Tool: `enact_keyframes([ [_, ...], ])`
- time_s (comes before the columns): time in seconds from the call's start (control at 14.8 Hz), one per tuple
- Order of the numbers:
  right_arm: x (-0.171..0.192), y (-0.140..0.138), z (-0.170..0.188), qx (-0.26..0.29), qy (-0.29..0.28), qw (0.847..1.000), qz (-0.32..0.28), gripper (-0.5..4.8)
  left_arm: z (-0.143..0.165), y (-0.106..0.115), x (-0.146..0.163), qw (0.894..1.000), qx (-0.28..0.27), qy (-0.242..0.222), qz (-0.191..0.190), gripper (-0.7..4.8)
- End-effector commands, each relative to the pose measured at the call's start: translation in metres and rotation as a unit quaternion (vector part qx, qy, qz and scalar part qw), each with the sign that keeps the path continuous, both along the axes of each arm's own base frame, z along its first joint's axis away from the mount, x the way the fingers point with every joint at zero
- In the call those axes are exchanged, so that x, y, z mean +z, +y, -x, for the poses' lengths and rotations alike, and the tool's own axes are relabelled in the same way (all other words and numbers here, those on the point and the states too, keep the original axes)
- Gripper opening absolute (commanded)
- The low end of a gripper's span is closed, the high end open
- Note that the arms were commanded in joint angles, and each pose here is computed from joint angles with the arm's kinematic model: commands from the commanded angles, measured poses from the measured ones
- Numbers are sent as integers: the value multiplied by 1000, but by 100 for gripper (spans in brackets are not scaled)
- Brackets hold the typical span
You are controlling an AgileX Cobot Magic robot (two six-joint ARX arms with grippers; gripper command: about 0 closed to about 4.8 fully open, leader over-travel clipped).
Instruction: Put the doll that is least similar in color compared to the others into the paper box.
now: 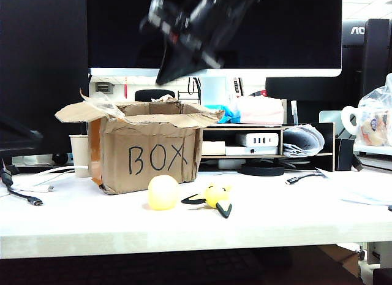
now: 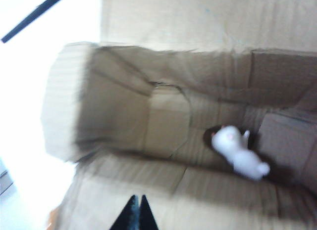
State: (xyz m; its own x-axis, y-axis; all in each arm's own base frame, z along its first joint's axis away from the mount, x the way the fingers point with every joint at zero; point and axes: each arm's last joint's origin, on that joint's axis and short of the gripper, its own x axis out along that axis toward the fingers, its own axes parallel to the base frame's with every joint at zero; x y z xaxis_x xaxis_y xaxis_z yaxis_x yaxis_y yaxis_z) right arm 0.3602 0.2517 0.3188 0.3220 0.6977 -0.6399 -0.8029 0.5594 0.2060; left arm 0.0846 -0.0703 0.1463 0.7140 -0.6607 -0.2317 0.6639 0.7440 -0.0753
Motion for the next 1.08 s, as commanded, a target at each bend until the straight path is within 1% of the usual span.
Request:
enact_keyframes([
  [0.07,12,5,15,-19,-24,999,32,-5,-10,17,4,996,92,-18,11,-5],
  [0.27,15,23,32,-5,-32,999,44,-5,-15,37,10,981,188,-48,25,-5],
  [0.34,16,28,38,-7,-39,998,53,-5,-15,41,12,977,205,-58,29,-5],
  [0.61,19,48,62,-35,-64,993,88,-5,-14,50,17,965,245,-89,40,-5],
  [0.74,22,54,71,-33,-70,992,95,-5,-14,56,18,957,272,-96,40,-5],
  [0.94,28,56,79,-47,-80,991,99,-5,-12,63,20,945,305,-111,42,-5],
  [1.08,34,51,83,-55,-85,989,103,-5,-13,68,19,938,327,-107,37,-5],
])
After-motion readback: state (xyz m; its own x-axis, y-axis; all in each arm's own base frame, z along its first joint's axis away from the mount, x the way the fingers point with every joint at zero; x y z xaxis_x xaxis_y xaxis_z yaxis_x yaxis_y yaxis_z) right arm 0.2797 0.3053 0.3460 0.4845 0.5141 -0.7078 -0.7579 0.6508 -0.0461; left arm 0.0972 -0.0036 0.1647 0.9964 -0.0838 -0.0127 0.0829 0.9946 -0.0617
